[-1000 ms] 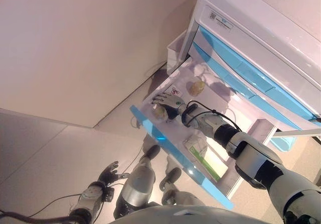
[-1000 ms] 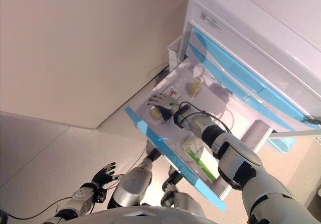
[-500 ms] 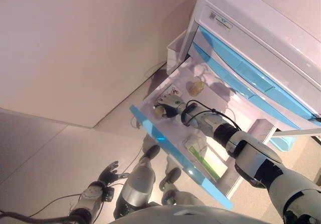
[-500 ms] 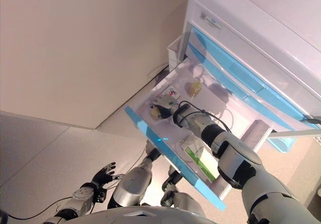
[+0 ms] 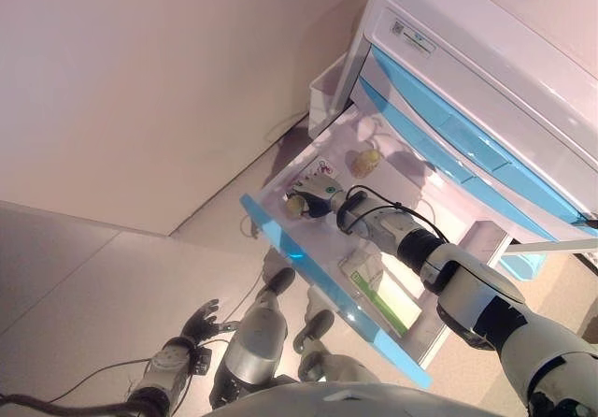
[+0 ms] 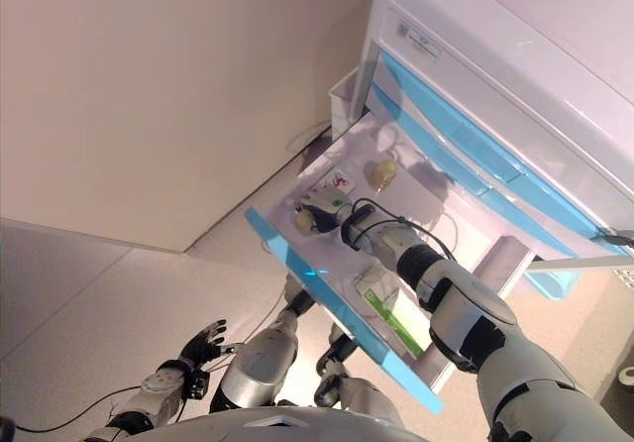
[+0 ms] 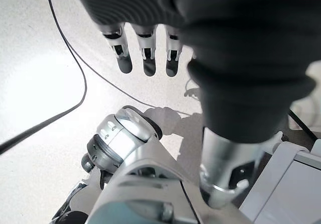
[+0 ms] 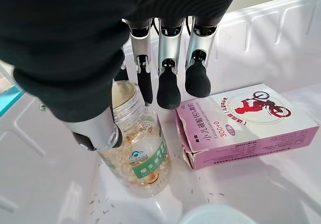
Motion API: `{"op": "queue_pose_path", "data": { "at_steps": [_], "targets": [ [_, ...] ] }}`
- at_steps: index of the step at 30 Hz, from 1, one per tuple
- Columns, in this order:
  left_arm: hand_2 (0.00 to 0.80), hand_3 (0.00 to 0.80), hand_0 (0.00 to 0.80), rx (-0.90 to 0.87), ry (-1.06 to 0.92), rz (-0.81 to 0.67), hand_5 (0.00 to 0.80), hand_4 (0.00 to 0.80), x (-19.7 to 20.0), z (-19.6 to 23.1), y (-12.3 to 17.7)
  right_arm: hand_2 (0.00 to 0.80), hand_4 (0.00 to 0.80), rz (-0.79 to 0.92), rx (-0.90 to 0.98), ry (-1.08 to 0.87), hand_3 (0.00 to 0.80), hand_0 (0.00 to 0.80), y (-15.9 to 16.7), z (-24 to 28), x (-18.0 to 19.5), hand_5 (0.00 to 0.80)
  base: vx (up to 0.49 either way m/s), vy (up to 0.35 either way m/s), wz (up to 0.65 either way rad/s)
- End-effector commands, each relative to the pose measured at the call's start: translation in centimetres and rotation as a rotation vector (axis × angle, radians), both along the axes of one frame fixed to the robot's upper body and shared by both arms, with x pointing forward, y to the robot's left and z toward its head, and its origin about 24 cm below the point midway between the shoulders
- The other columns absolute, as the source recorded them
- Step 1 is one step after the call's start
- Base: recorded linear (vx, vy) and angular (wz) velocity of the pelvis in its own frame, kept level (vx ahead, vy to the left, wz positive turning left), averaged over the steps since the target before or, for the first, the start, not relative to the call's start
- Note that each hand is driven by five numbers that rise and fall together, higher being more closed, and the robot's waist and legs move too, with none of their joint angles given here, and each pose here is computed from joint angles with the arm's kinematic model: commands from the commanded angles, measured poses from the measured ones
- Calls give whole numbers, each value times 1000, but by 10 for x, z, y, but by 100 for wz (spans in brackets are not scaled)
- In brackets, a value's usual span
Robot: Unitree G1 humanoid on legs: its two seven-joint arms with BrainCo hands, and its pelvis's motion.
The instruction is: Open the drawer and pick up the medicine
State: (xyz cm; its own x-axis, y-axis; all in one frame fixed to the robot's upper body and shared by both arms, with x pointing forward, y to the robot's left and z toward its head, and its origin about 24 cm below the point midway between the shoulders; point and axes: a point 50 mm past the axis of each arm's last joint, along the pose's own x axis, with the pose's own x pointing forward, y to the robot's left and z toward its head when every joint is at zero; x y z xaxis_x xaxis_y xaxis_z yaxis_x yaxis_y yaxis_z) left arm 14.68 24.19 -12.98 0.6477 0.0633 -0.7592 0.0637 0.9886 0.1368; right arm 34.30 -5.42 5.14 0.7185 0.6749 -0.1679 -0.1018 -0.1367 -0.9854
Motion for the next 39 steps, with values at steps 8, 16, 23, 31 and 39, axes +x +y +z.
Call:
{"op": "queue_pose_path", "data": {
  "at_steps": [8, 16, 23, 31, 39],
  "targets": [
    [0, 0, 0, 60, 42, 35, 0, 0, -13, -2, 17, 800, 800, 228, 81, -116, 800, 800, 32, 51, -21, 800, 21, -18, -12],
    [0, 0, 0, 83, 91, 73, 0, 0, -27, -5, 27, 800, 800, 341, 91, -62, 800, 800, 19, 81, -50, 800, 34, -8, -32],
    [0, 0, 0, 94, 138, 124, 0, 0, -43, -10, 32, 800, 800, 402, 103, 103, 800, 800, -8, 123, -81, 800, 36, 7, -38],
    [0, 0, 0, 77, 188, 159, 0, 0, -60, -16, 28, 800, 800, 376, 152, 220, 800, 800, -40, 187, -86, 800, 26, 15, -33],
    [0, 0, 0, 45, 238, 166, 0, 0, -76, -23, 20, 800, 800, 268, 172, 173, 800, 800, -58, 229, -74, 800, 44, 35, -15]
  ]
}}
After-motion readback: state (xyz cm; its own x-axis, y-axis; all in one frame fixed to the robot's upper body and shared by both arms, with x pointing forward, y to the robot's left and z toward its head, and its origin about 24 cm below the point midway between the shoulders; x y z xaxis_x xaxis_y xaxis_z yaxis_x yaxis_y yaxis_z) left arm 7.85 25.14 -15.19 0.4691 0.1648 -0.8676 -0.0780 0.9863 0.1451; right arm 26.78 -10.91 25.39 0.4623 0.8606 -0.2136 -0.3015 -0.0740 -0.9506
